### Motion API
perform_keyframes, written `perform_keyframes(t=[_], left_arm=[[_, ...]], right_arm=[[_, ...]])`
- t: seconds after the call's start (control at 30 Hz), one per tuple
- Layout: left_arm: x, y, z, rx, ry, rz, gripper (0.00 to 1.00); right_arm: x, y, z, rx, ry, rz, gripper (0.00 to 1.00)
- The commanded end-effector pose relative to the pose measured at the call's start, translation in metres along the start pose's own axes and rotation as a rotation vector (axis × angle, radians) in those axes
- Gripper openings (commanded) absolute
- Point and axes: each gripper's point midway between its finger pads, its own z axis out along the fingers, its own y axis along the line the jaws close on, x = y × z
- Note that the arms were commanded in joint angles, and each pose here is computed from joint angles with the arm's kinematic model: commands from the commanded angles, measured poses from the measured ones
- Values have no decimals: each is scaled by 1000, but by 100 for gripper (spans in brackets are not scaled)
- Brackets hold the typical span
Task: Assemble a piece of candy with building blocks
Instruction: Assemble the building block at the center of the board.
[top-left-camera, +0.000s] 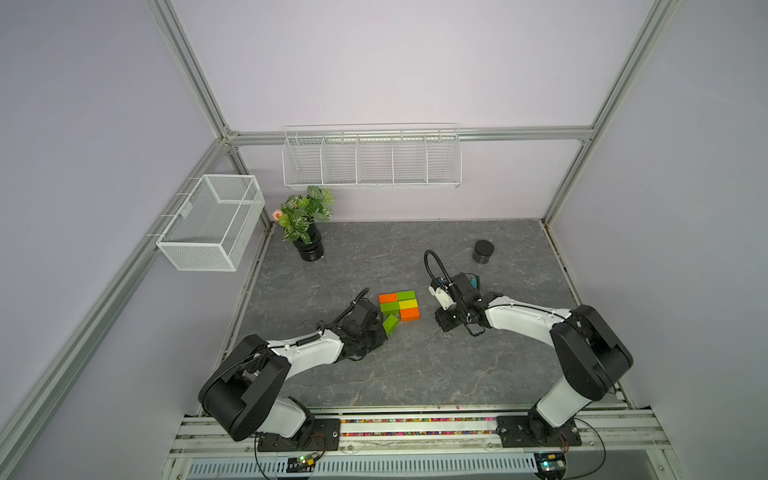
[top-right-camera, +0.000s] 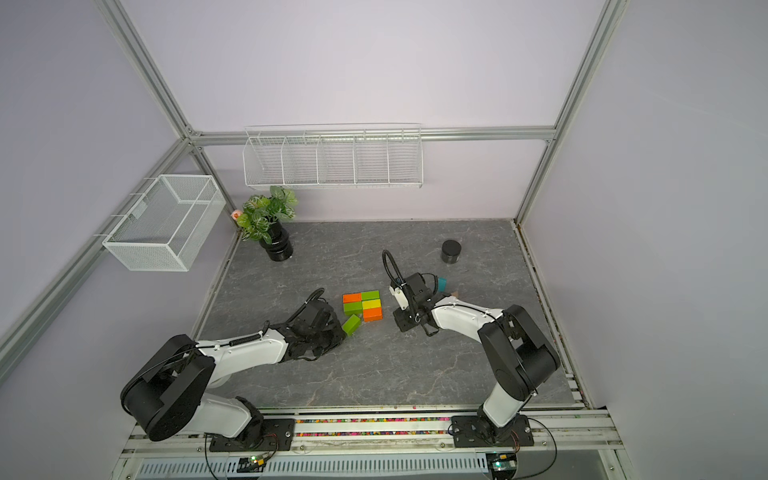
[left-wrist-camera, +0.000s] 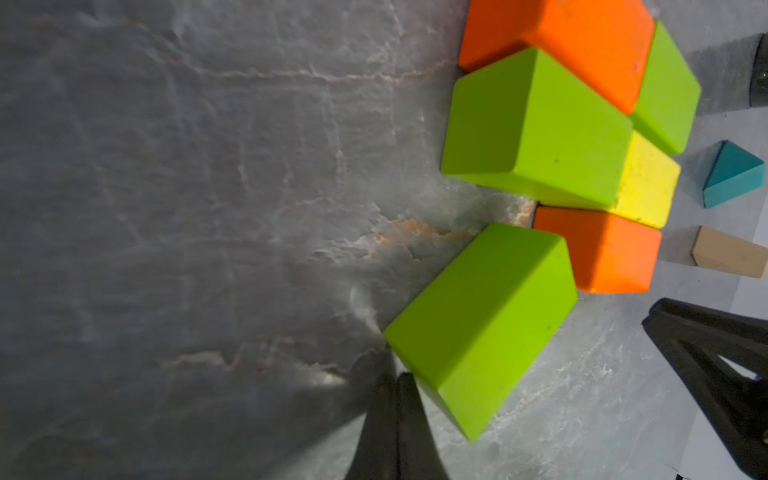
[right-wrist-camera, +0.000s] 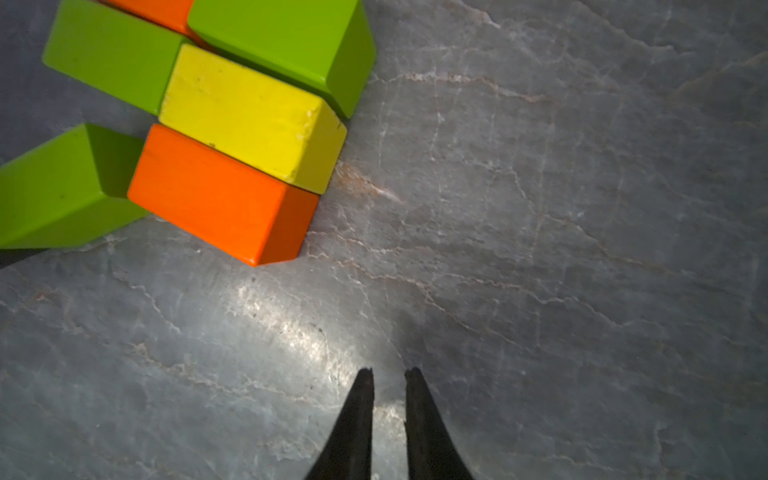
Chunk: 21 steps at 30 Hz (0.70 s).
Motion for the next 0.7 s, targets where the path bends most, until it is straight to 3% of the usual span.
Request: perform_keyframes(t=[0.0, 0.67], left_arm=[[-6, 0, 0, -15, -13, -18, 0], [-18, 10, 5, -44, -32, -41, 0]], right_arm=[[-3, 2, 1, -14, 6, -5, 20], [-1, 2, 3, -15, 19, -5, 20]])
